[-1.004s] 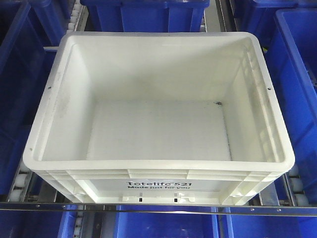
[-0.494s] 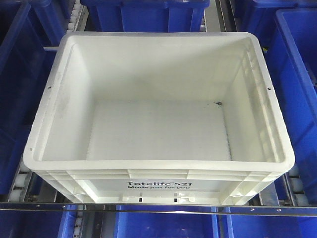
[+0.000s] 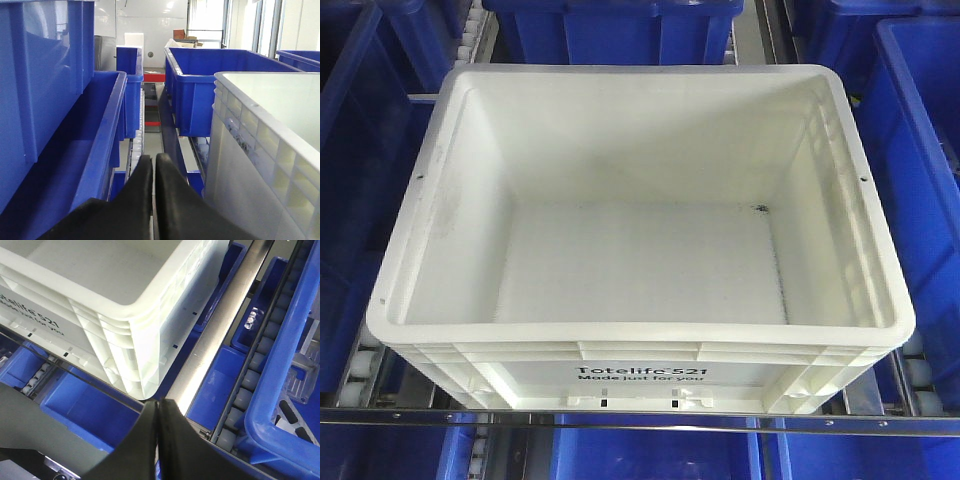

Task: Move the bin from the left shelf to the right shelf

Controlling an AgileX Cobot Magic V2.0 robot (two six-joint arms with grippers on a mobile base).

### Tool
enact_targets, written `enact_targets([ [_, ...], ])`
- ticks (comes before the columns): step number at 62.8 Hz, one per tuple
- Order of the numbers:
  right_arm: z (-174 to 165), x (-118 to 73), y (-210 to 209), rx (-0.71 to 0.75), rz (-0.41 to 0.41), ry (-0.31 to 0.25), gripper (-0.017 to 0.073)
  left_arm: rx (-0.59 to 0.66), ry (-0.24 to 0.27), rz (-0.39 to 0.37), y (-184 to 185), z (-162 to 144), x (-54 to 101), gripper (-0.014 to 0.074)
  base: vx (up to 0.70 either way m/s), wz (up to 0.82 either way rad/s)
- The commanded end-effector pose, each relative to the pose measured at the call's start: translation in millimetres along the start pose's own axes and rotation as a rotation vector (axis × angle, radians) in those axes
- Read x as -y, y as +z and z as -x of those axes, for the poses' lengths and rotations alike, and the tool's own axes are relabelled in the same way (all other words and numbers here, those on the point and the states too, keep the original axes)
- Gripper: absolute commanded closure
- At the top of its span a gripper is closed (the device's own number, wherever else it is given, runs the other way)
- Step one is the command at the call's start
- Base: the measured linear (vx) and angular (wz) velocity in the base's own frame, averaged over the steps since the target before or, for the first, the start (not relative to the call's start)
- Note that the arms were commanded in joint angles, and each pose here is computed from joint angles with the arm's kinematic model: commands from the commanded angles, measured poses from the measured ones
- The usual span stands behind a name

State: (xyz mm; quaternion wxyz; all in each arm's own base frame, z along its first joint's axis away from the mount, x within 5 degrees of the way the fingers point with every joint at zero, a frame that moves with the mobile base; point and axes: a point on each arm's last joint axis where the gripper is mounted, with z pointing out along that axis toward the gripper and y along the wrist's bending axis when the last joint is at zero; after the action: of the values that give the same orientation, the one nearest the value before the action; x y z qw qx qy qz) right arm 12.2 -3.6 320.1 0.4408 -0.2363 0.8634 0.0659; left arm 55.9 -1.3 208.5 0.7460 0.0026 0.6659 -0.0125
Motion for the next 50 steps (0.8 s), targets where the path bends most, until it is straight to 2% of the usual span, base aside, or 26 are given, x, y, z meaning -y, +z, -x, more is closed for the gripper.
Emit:
enact_targets([
  [1, 10, 1.5, -3, 0.064, -0.010, -0.004, 0.0568, 0.108, -0.009, -0.009, -2, 15, 0.9, 0.0591, 0.00, 0.00],
  [9, 10, 1.5, -3, 0.064, -0.011, -0.010, 0.0568, 0.108, -0.009, -0.009, -2, 15, 0.9, 0.0591, 0.00, 0.00],
  [12, 10, 0.8, -1, 0.083, -0.006, 0.004, 0.0568, 0.108, -0.009, -0.009, -2, 15, 0.9, 0.0591, 0.00, 0.00],
  [21, 3, -2.7, 22, 0.298, -0.052, 0.043, 0.0568, 0.108, -0.009, -0.009, -2, 15, 0.9, 0.0591, 0.00, 0.00],
  [30, -22, -4.2, 60, 0.523, -0.158, 0.099, 0.0568, 0.108, -0.009, -0.009, -2, 15, 0.9, 0.0591, 0.00, 0.00],
  [39, -48, -1.6, 87, 0.594, -0.273, 0.132, 0.0568, 0.108, -0.009, -0.009, -2, 15, 0.9, 0.0591, 0.00, 0.00],
  [50, -71, 3.6, 106, 0.653, -0.401, 0.220, 0.0568, 0.108, -0.009, -0.009, -2, 15, 0.9, 0.0591, 0.00, 0.00],
])
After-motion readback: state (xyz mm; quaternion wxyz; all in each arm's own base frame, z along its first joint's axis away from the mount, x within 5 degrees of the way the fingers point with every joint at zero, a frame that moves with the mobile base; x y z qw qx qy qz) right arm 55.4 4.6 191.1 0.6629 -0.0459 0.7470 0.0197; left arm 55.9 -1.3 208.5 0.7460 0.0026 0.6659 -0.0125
